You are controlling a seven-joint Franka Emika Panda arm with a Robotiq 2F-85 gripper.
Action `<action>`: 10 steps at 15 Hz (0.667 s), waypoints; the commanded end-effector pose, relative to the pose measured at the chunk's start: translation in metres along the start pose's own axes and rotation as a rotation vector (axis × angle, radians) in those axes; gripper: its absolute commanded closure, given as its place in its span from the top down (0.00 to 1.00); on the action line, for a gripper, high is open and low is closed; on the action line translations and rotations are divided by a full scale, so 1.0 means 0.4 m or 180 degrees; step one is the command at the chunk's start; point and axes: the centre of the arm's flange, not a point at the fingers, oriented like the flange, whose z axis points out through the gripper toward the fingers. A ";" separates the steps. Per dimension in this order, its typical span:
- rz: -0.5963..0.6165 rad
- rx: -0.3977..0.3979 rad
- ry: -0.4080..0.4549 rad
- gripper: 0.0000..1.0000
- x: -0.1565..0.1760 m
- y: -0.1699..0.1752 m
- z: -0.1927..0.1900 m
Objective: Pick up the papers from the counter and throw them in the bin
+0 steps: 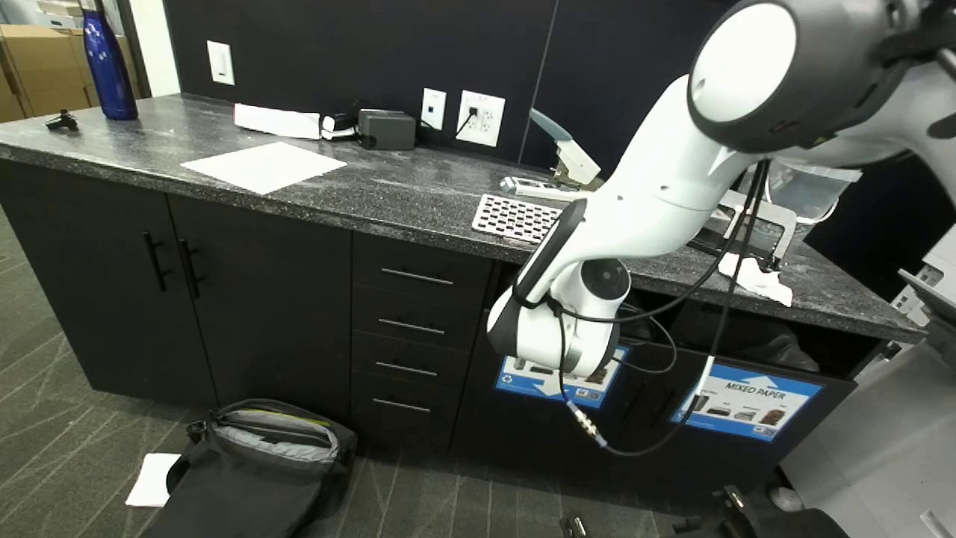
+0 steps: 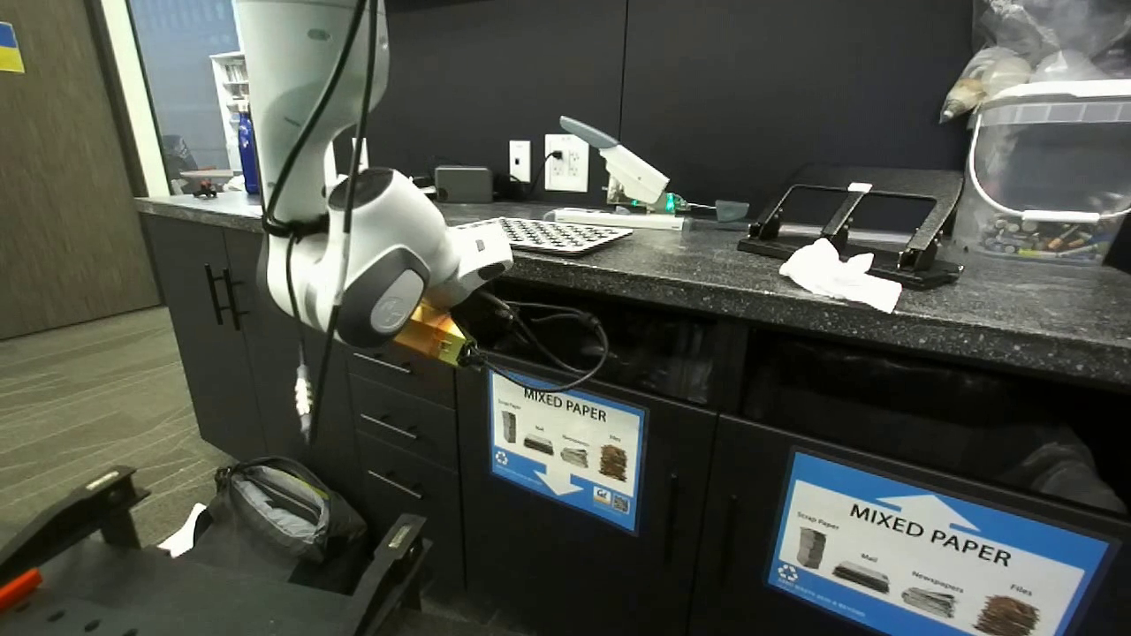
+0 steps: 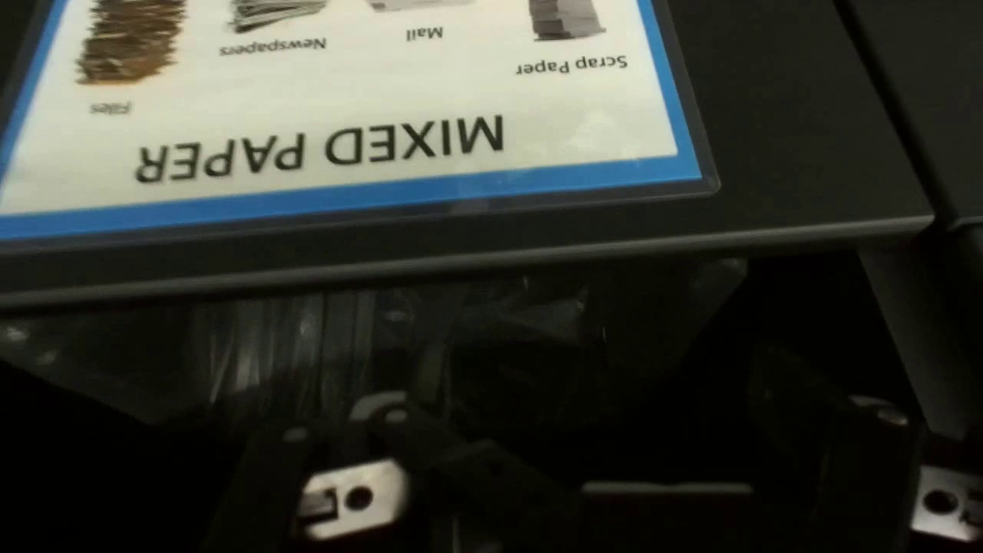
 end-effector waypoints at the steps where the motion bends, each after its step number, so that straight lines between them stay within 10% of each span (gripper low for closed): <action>1: -0.0030 -0.0167 -0.0632 1.00 0.098 0.053 -0.183; 10: -0.0218 -0.0351 -0.1933 1.00 0.273 0.303 -0.384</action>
